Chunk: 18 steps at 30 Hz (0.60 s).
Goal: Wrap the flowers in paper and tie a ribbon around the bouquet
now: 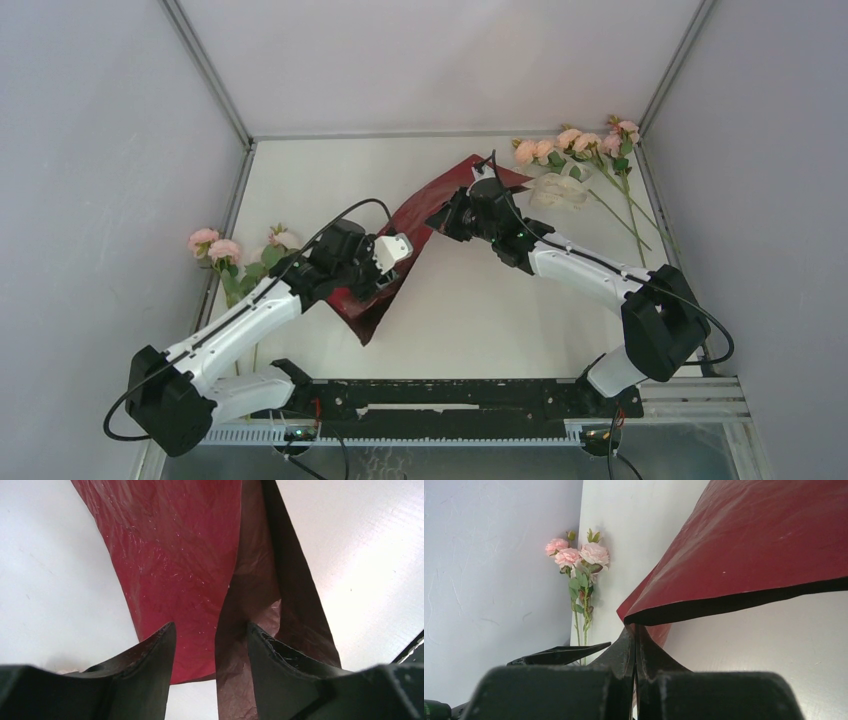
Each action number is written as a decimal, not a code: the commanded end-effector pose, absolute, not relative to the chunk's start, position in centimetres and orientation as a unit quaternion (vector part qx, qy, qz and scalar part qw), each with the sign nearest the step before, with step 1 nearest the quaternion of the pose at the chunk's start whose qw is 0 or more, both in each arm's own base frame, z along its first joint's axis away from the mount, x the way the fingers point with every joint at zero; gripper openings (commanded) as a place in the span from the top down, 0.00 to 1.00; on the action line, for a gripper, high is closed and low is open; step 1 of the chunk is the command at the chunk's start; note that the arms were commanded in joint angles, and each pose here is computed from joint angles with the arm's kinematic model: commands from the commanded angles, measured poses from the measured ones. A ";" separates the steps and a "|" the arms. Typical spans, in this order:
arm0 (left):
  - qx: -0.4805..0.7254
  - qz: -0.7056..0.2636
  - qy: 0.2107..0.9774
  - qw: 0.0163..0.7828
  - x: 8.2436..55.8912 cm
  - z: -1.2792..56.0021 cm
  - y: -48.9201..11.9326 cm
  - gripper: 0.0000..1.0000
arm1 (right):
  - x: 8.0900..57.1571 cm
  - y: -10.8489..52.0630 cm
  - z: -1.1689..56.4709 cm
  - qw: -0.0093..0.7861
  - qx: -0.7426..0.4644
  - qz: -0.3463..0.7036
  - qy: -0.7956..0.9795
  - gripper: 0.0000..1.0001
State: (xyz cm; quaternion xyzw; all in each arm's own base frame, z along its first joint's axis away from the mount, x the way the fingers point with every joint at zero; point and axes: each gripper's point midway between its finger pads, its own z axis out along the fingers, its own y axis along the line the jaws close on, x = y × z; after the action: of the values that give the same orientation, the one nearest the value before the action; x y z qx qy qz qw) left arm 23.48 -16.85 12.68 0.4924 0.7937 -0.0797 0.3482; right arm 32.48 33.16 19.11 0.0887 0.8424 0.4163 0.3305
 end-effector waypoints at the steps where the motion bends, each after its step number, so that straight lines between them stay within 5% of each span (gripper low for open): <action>1: 0.503 -0.089 0.781 0.360 23.2 12.8 -17.3 0.40 | 33.0 33.4 23.5 0.364 0.076 0.448 0.813 1.00; 7: 0.503 -0.129 0.777 0.356 22.2 13.3 -18.4 0.20 | 32.9 33.2 23.5 0.365 0.075 0.444 0.815 1.00; 18: 0.466 -0.234 0.786 0.333 20.2 13.9 -21.5 0.15 | 33.1 32.9 23.6 0.367 0.075 0.443 0.814 1.00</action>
State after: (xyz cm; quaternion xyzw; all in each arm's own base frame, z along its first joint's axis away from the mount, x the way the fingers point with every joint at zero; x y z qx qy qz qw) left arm 21.27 -19.14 12.74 0.4831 0.7922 -0.1674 0.3331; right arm 32.39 32.93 18.87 0.0876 0.8458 0.4132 0.3260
